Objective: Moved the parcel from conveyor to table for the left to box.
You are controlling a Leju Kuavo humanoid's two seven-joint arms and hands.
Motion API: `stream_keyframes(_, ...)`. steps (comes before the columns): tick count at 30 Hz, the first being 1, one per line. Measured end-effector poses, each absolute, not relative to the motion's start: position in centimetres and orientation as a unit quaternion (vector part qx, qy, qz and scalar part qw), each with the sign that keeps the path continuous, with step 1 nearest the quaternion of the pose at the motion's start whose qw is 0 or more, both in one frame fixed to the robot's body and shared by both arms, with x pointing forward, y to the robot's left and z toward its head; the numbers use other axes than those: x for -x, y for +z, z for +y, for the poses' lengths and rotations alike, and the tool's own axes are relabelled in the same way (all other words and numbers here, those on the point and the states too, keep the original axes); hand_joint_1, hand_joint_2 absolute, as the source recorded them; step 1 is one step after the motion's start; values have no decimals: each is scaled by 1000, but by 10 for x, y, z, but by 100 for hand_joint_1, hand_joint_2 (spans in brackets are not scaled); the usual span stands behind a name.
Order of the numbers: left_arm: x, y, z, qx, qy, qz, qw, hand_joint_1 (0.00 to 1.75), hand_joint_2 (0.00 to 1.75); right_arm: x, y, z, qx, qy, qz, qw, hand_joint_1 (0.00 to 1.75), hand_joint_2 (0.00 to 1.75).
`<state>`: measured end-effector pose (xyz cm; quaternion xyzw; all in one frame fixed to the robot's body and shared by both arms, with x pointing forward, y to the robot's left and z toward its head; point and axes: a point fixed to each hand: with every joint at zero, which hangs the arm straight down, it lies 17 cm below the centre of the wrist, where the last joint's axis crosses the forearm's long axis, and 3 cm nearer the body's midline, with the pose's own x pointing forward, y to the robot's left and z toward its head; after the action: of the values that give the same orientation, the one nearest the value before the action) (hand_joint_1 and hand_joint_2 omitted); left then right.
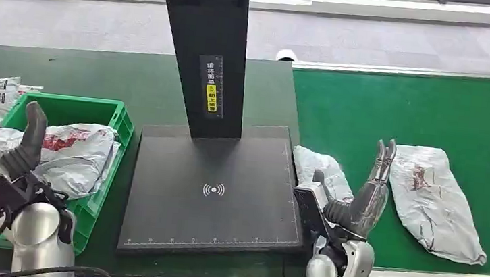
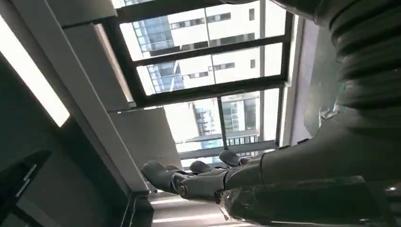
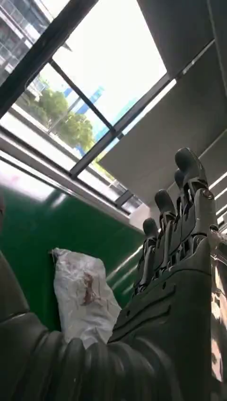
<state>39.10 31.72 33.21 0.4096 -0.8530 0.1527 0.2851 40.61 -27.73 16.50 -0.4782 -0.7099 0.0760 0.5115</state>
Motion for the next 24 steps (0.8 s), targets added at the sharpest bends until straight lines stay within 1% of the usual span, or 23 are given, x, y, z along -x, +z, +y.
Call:
stream_keyframes(9, -397, 325, 304, -396, 140, -858, 295, 0, 175, -402, 131, -278, 462, 79, -692, 549, 0, 175)
stream_keyframes(13, -398, 320, 303, -396, 136, -856, 302, 0, 175, -405, 107, -268, 426, 89, -686, 583, 0, 175)
stream_keyframes(19, -396, 312, 307, -396, 140, -853, 310, 0, 175, -409, 72, -248, 312, 74, -698, 640, 0, 175)
stream_keyframes(24, -396, 310, 309, -397, 142, -851, 313, 0, 175, -405, 45, -256, 290, 61, -680, 671, 0, 175)
